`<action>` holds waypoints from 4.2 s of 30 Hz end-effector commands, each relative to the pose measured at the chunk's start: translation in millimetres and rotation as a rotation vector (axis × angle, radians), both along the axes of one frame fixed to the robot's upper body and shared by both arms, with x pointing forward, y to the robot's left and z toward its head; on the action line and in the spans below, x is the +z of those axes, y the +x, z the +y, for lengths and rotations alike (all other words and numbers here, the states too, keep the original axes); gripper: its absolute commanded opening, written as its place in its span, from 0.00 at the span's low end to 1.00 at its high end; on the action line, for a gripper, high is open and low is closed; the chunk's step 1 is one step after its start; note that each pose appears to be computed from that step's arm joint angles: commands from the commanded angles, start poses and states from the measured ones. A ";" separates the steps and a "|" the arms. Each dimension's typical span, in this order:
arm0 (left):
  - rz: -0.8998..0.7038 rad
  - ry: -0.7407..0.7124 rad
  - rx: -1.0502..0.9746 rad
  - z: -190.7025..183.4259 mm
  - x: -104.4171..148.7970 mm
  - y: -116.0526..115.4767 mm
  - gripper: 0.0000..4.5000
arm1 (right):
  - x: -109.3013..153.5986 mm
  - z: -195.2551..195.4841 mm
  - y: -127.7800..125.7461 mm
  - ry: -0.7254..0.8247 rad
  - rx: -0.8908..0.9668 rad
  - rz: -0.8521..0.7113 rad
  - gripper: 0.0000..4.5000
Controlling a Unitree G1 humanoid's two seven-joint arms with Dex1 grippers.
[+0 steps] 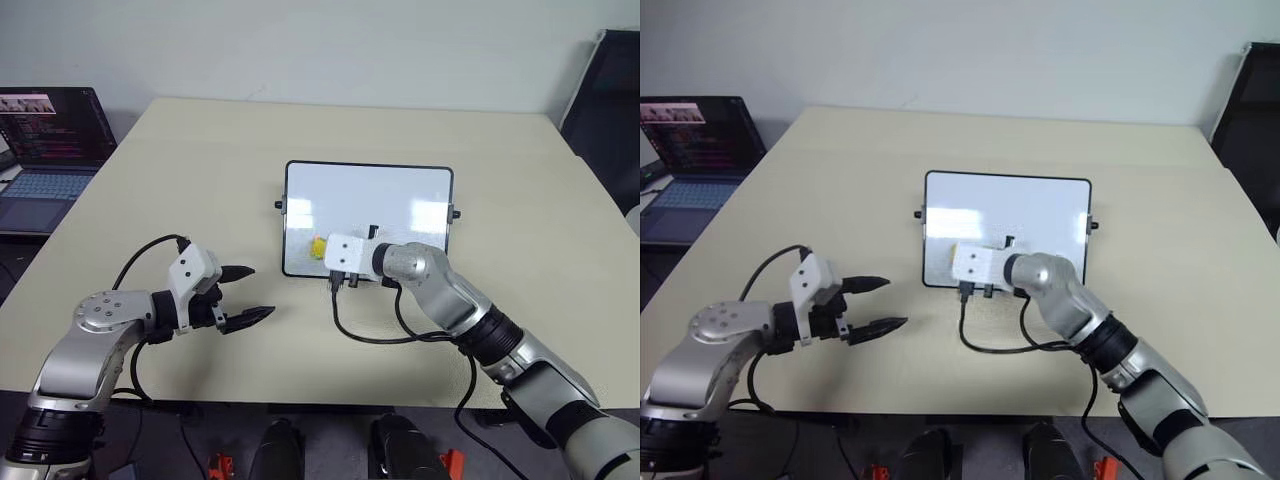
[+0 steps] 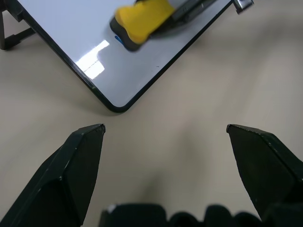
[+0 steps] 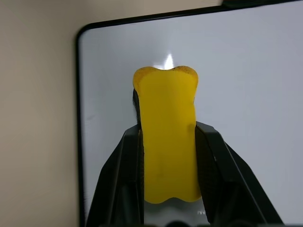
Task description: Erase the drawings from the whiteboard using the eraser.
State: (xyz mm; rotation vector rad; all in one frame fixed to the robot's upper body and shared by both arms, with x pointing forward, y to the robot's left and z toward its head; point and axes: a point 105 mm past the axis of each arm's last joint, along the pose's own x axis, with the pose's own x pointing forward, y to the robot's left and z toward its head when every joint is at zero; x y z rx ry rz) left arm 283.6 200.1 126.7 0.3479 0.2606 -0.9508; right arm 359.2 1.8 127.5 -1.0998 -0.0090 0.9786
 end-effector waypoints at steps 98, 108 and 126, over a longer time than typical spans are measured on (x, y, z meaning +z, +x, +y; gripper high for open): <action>-0.164 -0.119 -0.726 -207.6 58.9 26.6 1.00 | -18.5 -269.7 -11.3 0.872 -1.184 0.227 0.86; -0.192 -0.254 -0.345 -146.3 67.0 51.5 1.00 | 35.0 -241.4 -33.9 1.026 -0.995 0.058 1.00; -0.344 -0.368 0.822 34.6 20.8 26.4 1.00 | -24.2 -237.2 -97.7 1.150 -1.019 -0.176 1.00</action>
